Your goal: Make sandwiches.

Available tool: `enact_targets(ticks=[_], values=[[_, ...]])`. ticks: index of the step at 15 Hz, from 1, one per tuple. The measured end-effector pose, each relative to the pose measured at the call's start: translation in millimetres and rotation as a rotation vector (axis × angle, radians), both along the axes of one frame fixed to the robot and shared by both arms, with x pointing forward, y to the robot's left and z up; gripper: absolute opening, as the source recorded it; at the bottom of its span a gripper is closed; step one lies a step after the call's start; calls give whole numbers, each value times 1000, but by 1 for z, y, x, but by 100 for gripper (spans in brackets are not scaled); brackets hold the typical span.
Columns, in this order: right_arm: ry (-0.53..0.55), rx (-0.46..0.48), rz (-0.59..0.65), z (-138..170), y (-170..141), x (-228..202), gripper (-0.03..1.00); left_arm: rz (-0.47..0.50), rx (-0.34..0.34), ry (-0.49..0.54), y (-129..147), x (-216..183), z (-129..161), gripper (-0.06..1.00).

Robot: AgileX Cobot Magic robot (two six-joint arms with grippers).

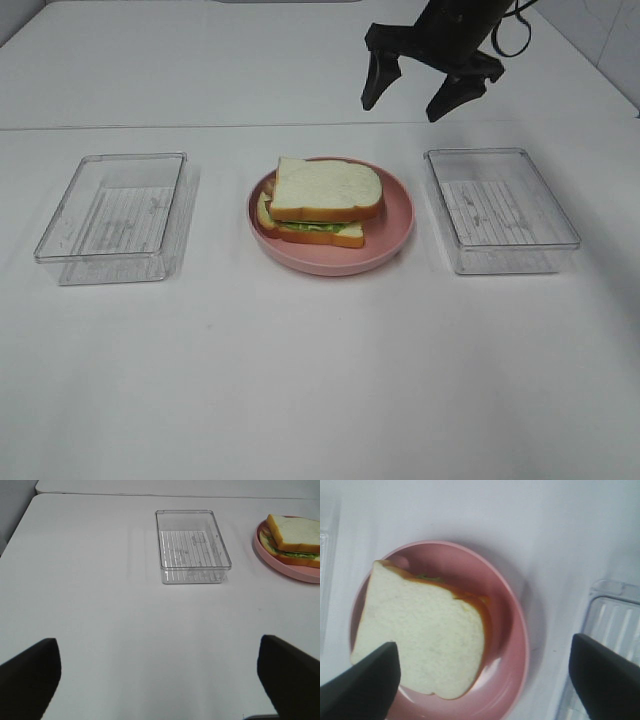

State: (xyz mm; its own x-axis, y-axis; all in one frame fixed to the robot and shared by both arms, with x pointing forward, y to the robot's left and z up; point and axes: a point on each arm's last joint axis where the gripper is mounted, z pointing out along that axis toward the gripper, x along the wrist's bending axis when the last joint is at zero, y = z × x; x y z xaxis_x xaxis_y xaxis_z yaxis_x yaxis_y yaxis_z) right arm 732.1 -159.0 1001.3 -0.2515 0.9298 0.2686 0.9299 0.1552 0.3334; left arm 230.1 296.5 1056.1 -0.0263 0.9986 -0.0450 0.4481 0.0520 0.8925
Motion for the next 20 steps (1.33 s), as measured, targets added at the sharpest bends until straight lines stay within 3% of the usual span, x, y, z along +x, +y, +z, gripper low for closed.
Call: enact_targets(ticks=[3, 6, 8, 10, 14, 15, 17, 19, 20], values=[[-81, -153, -35, 22, -18, -2, 88, 0, 0, 0, 0, 0, 0, 99], [-129, -222, -138, 49, -74, -2, 88, 0, 0, 0, 0, 0, 0, 99], [-45, -298, -245, 41, -134, -17, 89, 0, 0, 0, 0, 0, 0, 99], [42, -315, -295, 35, -155, -42, 88, 0, 0, 0, 0, 0, 0, 99], [84, -350, -257, 74, -148, -159, 88, 1, 0, 0, 0, 0, 0, 99], [-32, -337, -218, 91, -133, -223, 88, 1, 0, 0, 0, 0, 0, 99], [-164, -299, -195, 98, -125, -272, 88, 1, 0, 0, 0, 0, 0, 99], [-241, -239, -196, 89, -122, -315, 88, 1, 0, 0, 0, 0, 0, 99], [-350, -189, -215, 76, -125, -365, 88, 1, 0, 0, 0, 0, 0, 99]])
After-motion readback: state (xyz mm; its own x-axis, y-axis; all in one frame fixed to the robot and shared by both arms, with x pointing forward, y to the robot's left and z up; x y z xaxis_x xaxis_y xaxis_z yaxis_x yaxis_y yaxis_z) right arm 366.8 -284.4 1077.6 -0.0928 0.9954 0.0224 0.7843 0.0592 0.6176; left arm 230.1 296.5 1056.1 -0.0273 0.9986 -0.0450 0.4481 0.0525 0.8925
